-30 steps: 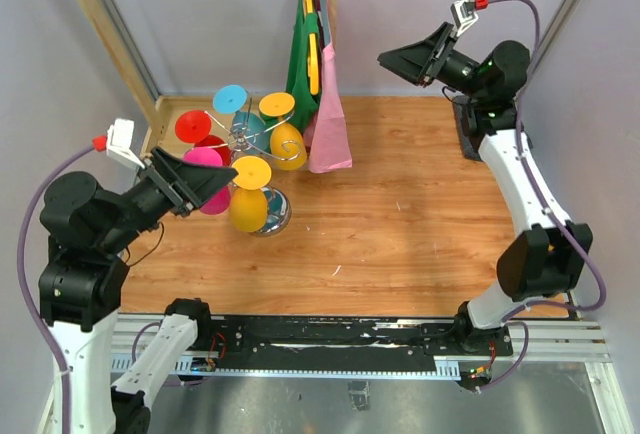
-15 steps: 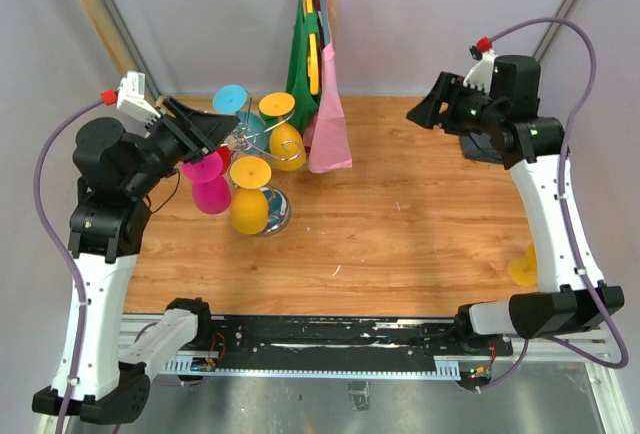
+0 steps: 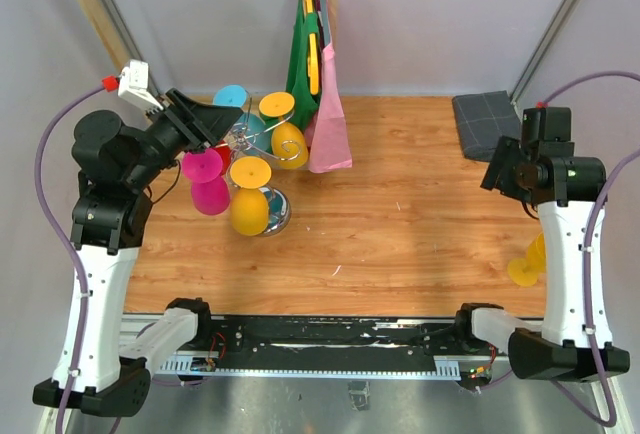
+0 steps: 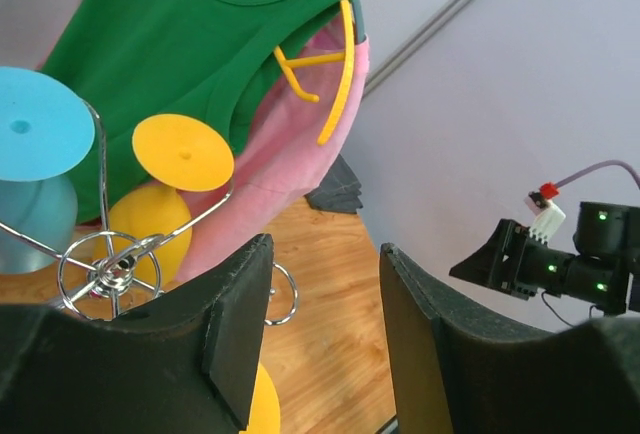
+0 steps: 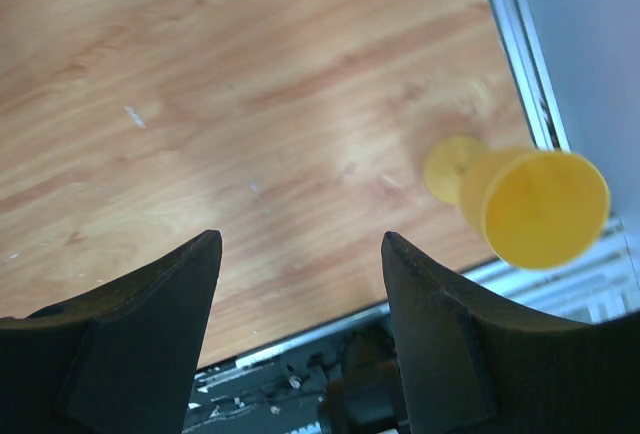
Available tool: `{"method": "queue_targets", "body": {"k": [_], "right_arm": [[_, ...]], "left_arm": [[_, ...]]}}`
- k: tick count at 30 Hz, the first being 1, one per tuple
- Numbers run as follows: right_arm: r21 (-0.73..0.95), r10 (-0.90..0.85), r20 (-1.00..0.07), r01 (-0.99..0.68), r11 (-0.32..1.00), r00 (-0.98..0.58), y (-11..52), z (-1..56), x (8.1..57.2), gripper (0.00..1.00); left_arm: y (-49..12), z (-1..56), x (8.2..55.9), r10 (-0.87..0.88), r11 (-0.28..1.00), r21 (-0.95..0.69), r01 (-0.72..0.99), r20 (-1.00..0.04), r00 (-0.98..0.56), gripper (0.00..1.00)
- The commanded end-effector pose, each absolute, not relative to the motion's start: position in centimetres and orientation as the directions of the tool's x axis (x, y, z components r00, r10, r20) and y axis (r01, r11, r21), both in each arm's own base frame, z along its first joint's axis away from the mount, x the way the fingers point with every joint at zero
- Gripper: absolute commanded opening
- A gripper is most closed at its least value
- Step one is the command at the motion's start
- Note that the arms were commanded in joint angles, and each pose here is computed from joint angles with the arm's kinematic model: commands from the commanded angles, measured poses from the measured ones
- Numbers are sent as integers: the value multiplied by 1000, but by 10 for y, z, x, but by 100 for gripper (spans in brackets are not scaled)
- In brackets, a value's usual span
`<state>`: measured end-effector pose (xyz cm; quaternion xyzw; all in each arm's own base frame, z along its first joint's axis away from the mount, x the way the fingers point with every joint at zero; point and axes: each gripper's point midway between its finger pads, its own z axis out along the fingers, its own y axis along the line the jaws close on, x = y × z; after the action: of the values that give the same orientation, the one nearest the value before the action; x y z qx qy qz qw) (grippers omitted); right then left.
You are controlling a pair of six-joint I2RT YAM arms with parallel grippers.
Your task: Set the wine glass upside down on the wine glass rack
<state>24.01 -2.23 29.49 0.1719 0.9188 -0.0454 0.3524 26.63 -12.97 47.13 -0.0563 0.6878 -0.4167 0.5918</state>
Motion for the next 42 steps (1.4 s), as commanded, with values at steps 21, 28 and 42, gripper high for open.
{"method": "queue_targets", "body": {"k": [21, 28, 42], "right_arm": [[-75, 660, -384, 734, 675, -646, -117, 210, 178, 63], [-90, 693, -331, 752, 653, -641, -122, 189, 172, 63], [-52, 752, -261, 786, 616, -606, -134, 176, 185, 57]], "left_arm": [[-154, 482, 251, -529, 572, -626, 530, -775, -344, 52], [-158, 484, 250, -521, 567, -620, 542, -780, -347, 52], [-160, 486, 249, -520, 558, -620, 551, -779, -350, 53]]}}
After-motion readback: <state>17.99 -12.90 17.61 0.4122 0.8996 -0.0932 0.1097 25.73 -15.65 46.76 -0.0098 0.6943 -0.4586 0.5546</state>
